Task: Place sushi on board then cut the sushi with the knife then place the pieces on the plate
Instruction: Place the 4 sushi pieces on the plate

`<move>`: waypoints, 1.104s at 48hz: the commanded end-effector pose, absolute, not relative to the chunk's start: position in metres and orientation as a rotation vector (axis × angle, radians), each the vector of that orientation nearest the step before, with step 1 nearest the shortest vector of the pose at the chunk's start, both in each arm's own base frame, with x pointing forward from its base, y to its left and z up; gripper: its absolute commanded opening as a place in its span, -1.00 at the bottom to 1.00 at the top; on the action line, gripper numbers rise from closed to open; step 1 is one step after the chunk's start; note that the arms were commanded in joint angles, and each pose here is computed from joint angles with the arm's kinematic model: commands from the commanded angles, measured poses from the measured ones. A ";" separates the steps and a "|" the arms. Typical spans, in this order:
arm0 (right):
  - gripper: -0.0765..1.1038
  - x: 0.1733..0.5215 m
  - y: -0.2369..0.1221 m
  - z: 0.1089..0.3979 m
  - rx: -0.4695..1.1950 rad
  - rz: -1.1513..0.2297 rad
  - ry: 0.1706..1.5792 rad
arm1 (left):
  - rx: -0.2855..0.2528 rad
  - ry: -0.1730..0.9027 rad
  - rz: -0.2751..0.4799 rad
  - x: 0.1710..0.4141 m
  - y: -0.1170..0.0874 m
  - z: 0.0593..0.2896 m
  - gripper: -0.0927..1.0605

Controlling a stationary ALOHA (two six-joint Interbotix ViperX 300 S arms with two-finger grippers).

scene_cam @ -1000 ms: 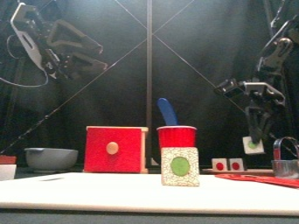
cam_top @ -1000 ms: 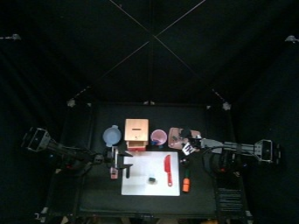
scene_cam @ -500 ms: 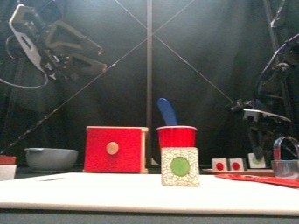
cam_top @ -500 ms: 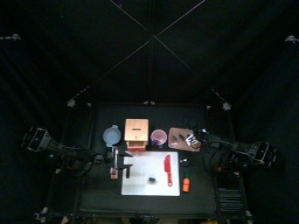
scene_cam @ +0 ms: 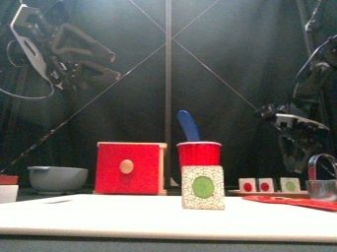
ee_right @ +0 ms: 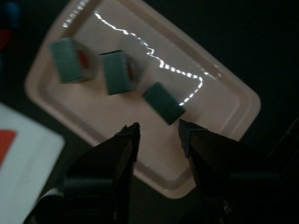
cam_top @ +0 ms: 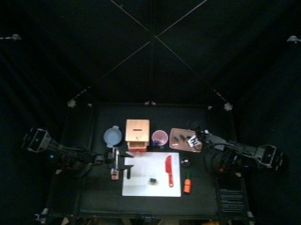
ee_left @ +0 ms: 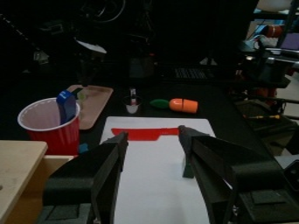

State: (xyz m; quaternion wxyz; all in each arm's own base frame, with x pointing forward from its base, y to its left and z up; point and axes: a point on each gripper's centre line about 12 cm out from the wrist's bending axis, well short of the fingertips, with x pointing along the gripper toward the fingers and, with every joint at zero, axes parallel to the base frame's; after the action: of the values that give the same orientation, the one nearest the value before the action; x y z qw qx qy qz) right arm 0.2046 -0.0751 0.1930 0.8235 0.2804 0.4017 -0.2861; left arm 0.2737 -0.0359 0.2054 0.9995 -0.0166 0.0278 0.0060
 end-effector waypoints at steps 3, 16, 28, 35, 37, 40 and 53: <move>0.45 0.260 0.002 0.204 0.477 -0.238 0.797 | -0.037 0.022 0.011 0.280 -0.037 0.215 0.67; 0.45 0.377 0.081 0.168 0.282 -0.055 0.928 | -0.039 0.025 0.031 0.279 -0.032 0.214 0.67; 0.45 0.402 0.101 0.157 0.246 -0.027 0.945 | -0.048 0.037 0.039 0.277 -0.030 0.211 0.67; 0.45 0.411 0.101 0.138 0.230 -0.042 0.985 | -0.048 0.038 0.038 0.277 -0.030 0.210 0.67; 0.43 0.413 0.101 0.133 0.238 -0.058 1.006 | -0.048 0.041 0.038 0.276 -0.030 0.209 0.67; 0.35 0.413 0.100 0.134 0.227 -0.067 1.022 | -0.049 0.043 0.042 0.276 -0.029 0.209 0.67; 0.07 0.374 0.072 0.188 0.263 -0.111 0.966 | -0.048 0.052 0.043 0.274 -0.029 0.206 0.67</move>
State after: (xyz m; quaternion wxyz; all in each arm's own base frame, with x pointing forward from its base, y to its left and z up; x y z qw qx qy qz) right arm 0.3886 0.0883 0.1539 0.8652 0.1115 0.4870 -0.0420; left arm 0.2719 -0.0289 0.2017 0.9990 -0.0229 0.0337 0.0206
